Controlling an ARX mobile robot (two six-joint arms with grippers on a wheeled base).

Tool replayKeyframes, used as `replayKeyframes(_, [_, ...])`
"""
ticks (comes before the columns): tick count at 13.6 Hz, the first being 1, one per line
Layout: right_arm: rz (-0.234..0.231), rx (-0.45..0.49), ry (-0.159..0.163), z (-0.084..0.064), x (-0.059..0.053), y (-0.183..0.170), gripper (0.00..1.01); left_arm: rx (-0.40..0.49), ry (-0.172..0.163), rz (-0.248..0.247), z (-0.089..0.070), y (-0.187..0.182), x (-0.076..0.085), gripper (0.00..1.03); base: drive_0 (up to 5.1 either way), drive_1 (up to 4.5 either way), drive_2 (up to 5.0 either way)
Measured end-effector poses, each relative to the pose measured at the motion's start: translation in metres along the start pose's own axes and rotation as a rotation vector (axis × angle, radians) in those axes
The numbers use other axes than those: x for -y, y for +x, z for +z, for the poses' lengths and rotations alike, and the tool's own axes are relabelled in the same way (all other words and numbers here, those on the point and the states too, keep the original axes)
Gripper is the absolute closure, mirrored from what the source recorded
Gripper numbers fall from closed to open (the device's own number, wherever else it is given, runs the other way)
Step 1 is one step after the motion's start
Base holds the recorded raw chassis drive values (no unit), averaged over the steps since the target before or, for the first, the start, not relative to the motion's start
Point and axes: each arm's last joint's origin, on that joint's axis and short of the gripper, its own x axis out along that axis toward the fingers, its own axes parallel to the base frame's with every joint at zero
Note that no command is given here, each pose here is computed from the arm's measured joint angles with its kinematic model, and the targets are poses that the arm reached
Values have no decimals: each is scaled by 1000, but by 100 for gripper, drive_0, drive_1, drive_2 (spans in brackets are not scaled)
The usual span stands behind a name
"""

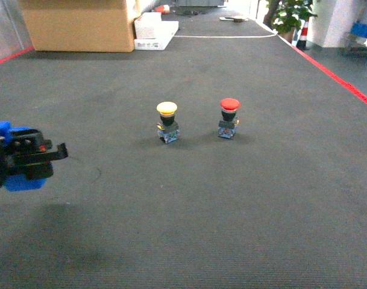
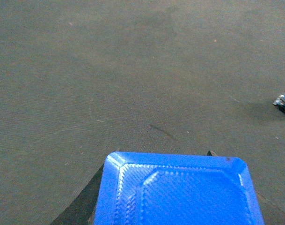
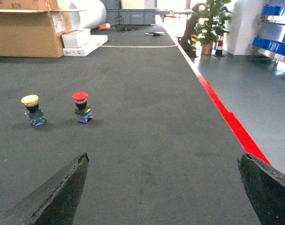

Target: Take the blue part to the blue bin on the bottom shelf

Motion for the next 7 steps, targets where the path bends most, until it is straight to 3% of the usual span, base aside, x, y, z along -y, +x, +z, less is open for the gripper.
replayKeyframes(2, [0,0,0,0,0,0,3,14,30,-3,18,-72,-8,59,0,0,0])
replayKeyframes(3, [0,0,0,0,0,0,3,92,9,24,42,-102,-12,59,0,0,0])
replayKeyframes(5, [0,0,0,0,0,0,3,231,-58,79,70,-169,-22,59,0,0,0])
replayKeyframes(7, [0,0,0,0,0,0,3,370,-55,132,68,-231,-35,59,0,0,0])
